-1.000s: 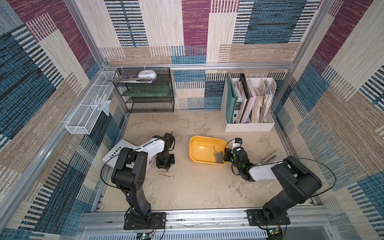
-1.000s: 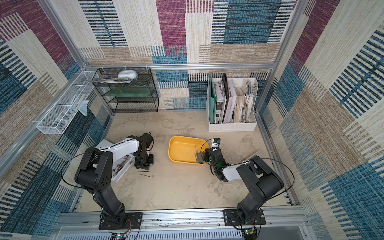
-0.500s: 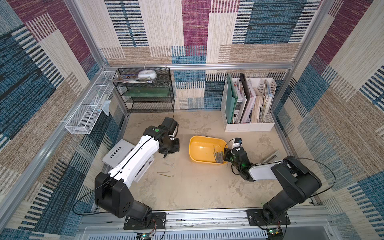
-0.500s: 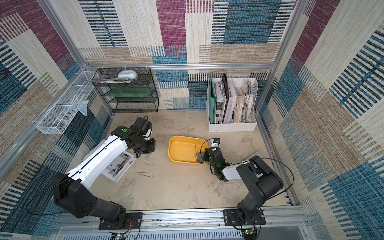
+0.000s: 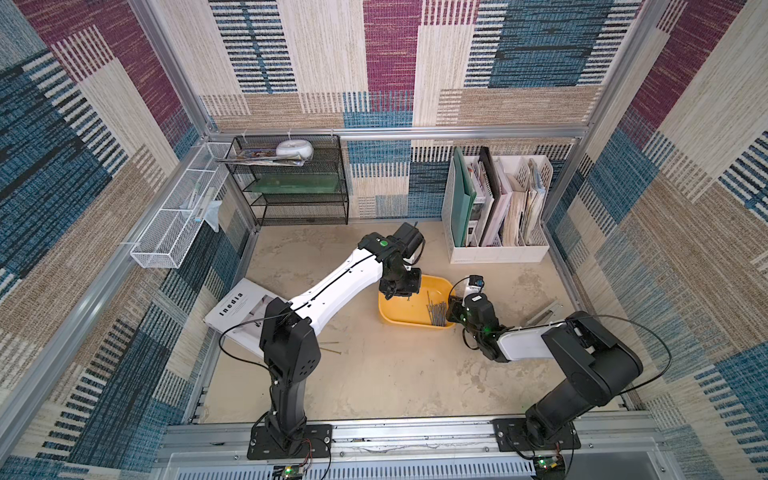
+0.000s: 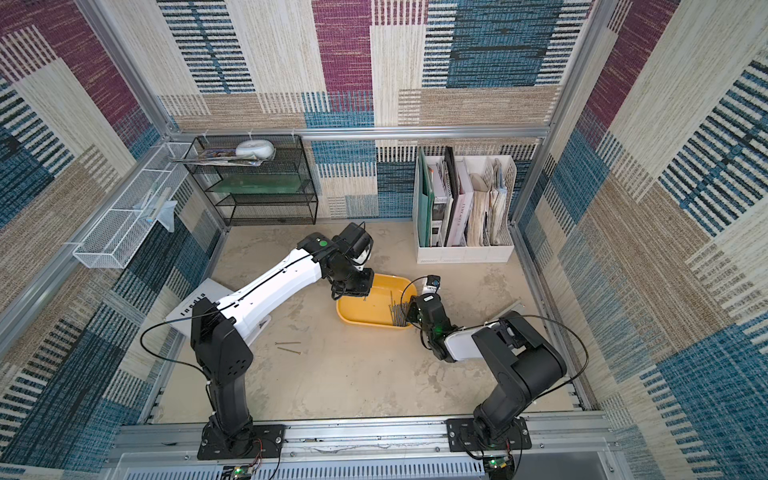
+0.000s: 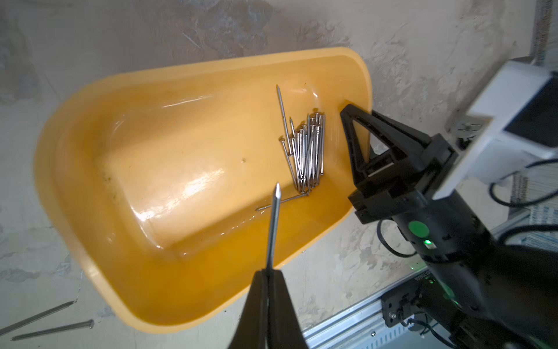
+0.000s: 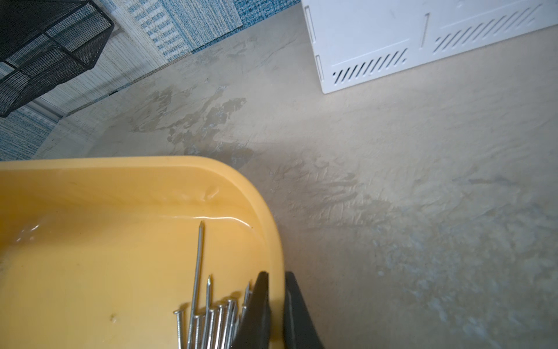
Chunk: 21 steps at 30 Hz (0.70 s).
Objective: Put the nails on the desktop into the storage box
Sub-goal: Place the nail in the storage box.
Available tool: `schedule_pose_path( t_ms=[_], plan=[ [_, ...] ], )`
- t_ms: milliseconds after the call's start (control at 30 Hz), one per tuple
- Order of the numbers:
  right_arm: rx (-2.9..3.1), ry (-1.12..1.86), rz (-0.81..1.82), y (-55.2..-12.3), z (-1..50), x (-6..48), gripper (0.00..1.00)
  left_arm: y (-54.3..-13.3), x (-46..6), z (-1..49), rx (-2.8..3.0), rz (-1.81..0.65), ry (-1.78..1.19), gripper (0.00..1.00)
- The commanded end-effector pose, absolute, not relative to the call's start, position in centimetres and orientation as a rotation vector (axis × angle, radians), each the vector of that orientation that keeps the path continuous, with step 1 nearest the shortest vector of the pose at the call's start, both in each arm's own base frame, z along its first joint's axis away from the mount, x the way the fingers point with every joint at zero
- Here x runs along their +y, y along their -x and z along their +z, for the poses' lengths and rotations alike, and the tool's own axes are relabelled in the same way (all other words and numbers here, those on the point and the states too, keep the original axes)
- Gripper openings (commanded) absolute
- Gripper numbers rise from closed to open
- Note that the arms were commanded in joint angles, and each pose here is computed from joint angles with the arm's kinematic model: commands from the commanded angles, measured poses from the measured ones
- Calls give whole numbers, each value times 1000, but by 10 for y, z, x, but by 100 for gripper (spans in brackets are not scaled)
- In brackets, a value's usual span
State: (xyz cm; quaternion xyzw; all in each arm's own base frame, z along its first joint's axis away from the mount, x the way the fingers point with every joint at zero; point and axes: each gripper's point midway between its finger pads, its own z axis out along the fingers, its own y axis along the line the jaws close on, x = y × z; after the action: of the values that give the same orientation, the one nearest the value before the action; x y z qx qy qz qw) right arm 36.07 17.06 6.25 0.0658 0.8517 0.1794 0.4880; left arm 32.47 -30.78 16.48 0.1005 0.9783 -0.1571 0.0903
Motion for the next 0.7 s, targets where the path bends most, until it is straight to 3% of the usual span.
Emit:
schedule_pose_path(
  t_ms=[0, 367, 400, 433, 500, 667],
  plan=[
    [2114, -145, 391, -356, 52, 166, 0, -322, -309, 142, 2957, -457, -261, 0],
    [2121, -139, 389, -357, 50, 167, 0, -307, -302, 85, 3052, -431, -179, 0],
    [2119, -140, 391, -357, 51, 167, 0, -306, -301, 85, 3051, -426, -172, 7],
    [2119, -144, 391, -357, 51, 167, 0, -307, -300, 88, 3043, -425, -169, 20],
    [2122, -143, 390, -357, 50, 167, 0, -309, -298, 98, 3015, -424, -160, 32],
    [2123, -144, 387, -357, 50, 167, 0, -311, -290, 146, 2914, -448, -159, 41]
  ],
)
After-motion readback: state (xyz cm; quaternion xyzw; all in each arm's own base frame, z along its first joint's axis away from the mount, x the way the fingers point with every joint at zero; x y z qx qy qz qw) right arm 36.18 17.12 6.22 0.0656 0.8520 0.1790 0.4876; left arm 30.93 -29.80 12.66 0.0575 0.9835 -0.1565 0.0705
